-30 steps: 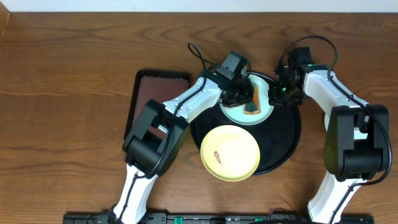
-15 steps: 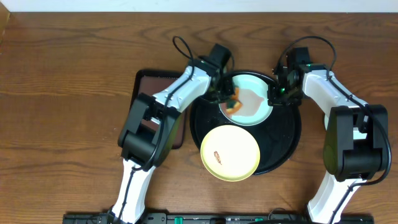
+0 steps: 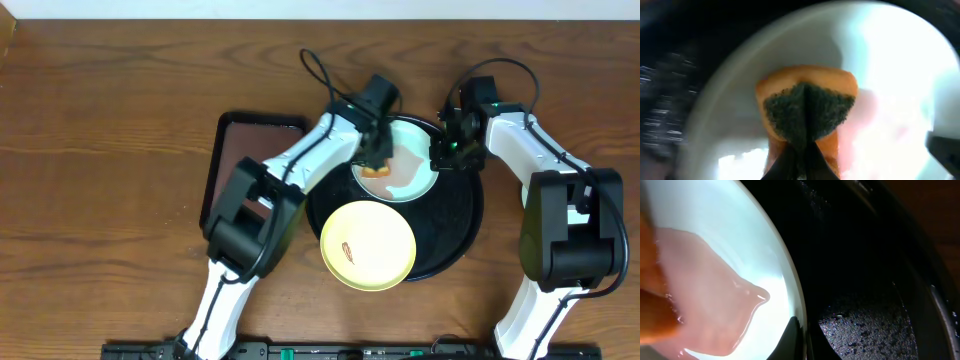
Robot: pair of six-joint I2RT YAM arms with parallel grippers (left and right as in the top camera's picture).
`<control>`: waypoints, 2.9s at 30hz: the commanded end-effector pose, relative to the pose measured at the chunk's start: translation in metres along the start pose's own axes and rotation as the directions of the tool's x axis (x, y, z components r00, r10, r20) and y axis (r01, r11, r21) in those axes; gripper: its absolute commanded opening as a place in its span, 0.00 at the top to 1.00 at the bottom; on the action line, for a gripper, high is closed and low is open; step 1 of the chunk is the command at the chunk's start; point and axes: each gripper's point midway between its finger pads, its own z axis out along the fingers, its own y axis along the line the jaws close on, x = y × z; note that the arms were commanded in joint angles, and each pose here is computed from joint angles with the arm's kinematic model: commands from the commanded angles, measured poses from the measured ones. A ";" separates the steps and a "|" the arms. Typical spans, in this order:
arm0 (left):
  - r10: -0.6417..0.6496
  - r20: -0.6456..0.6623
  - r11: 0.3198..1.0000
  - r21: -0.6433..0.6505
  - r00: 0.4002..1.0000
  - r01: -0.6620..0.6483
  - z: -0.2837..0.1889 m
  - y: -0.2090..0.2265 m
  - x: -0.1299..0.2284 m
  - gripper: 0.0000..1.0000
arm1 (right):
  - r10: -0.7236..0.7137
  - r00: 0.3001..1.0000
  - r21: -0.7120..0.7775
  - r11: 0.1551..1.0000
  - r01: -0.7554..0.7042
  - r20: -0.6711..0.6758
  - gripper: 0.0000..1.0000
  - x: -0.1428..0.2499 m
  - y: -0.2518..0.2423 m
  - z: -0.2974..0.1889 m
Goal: Clean dirty plates on tray and stack at the side
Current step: 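Scrub the green plate with the sponge while right gripper holds rim, then return the sponge to the brown tray and raise the left arm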
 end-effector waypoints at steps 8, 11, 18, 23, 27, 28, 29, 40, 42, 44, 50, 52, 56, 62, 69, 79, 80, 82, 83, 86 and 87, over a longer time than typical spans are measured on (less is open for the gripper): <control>-0.001 -0.019 0.994 -0.113 1.000 -0.001 0.014 0.018 0.013 0.93 | -0.021 0.999 0.013 1.000 0.021 -0.039 0.99 0.010 0.000 0.007; 0.021 0.009 0.960 -0.279 1.000 -0.018 0.006 0.062 0.002 0.92 | -0.021 0.999 0.013 1.000 0.021 -0.039 0.99 0.010 0.000 0.007; 0.096 0.048 0.889 -0.453 0.994 -0.064 -0.008 0.105 -0.016 0.93 | -0.021 0.999 0.013 1.000 0.021 -0.040 0.99 0.010 0.000 0.007; 0.156 0.061 0.842 -0.531 0.986 -0.101 -0.018 0.116 -0.025 0.93 | -0.020 0.999 0.013 1.000 0.020 -0.042 0.99 0.011 0.000 0.007; 0.164 0.081 0.832 -0.547 0.983 -0.094 -0.032 0.112 -0.035 0.93 | -0.020 0.999 0.013 1.000 0.020 -0.042 0.99 0.011 0.000 0.007; 0.165 0.090 0.835 -0.543 0.982 -0.091 -0.036 0.109 -0.038 0.93 | -0.020 0.999 0.013 1.000 0.020 -0.043 0.99 0.011 0.000 0.007; 0.166 0.102 0.839 -0.537 0.981 -0.086 -0.042 0.105 -0.042 0.93 | -0.020 0.999 0.013 1.000 0.020 -0.043 0.99 0.011 0.000 0.007; 0.128 0.213 0.906 -0.423 0.969 -0.027 -0.114 0.072 -0.066 0.92 | -0.020 0.999 0.014 1.000 0.021 -0.042 0.99 0.011 0.000 0.007; 0.095 0.218 0.920 -0.392 0.971 -0.002 -0.129 0.072 -0.065 0.93 | -0.020 0.999 0.014 1.000 0.020 -0.042 0.99 0.011 0.000 0.007; 0.055 0.215 0.939 -0.344 0.975 0.022 -0.151 0.074 -0.063 0.93 | -0.020 0.999 0.013 1.000 0.020 -0.042 0.99 0.011 0.000 0.007; -0.031 0.185 0.988 -0.146 0.982 0.058 -0.194 0.069 -0.059 0.93 | -0.021 0.999 0.013 1.000 0.021 -0.040 0.99 0.010 0.000 0.007; 0.002 0.164 0.993 -0.116 0.987 0.018 -0.191 0.062 -0.057 0.93 | -0.021 0.999 0.013 1.000 0.022 -0.038 0.99 0.009 0.000 0.007; -0.022 0.098 0.987 -0.159 0.995 0.037 -0.185 0.079 -0.043 0.93 | -0.021 0.999 0.013 1.000 0.022 -0.038 0.99 0.010 0.000 0.007; -0.121 0.057 0.934 -0.331 0.991 0.133 -0.202 0.146 -0.034 0.93 | -0.022 0.999 0.013 1.000 0.022 -0.035 0.99 0.009 0.000 0.007; -0.235 -0.085 0.878 -0.445 0.968 0.174 -0.162 0.214 0.013 0.92 | -0.022 0.999 0.012 1.000 0.022 -0.031 0.99 0.008 0.000 0.007; -0.256 -0.056 0.872 -0.443 0.965 0.205 -0.131 0.237 0.020 0.83 | -0.022 0.999 0.012 1.000 0.022 -0.031 0.99 0.008 0.000 0.007; -0.260 -0.047 0.872 -0.441 0.965 0.213 -0.134 0.238 0.019 0.77 | -0.022 0.999 0.012 1.000 0.022 -0.031 0.99 0.008 0.000 0.007; -0.265 -0.032 0.873 -0.433 0.964 0.225 -0.142 0.238 0.017 0.66 | -0.022 0.999 0.012 1.000 0.022 -0.031 0.99 0.008 0.000 0.007; -0.268 -0.021 0.873 -0.428 0.963 0.234 -0.149 0.238 0.016 0.63 | -0.022 0.999 0.012 1.000 0.022 -0.031 0.99 0.008 0.000 0.007; -0.280 0.033 0.885 -0.378 0.959 0.271 -0.179 0.234 0.013 0.47 | -0.022 0.999 0.012 1.000 0.023 -0.028 0.99 0.007 0.000 0.007; -0.285 0.057 0.888 -0.361 0.957 0.286 -0.193 0.233 0.012 0.43 | -0.022 0.999 0.012 1.000 0.023 -0.027 0.99 0.007 0.000 0.007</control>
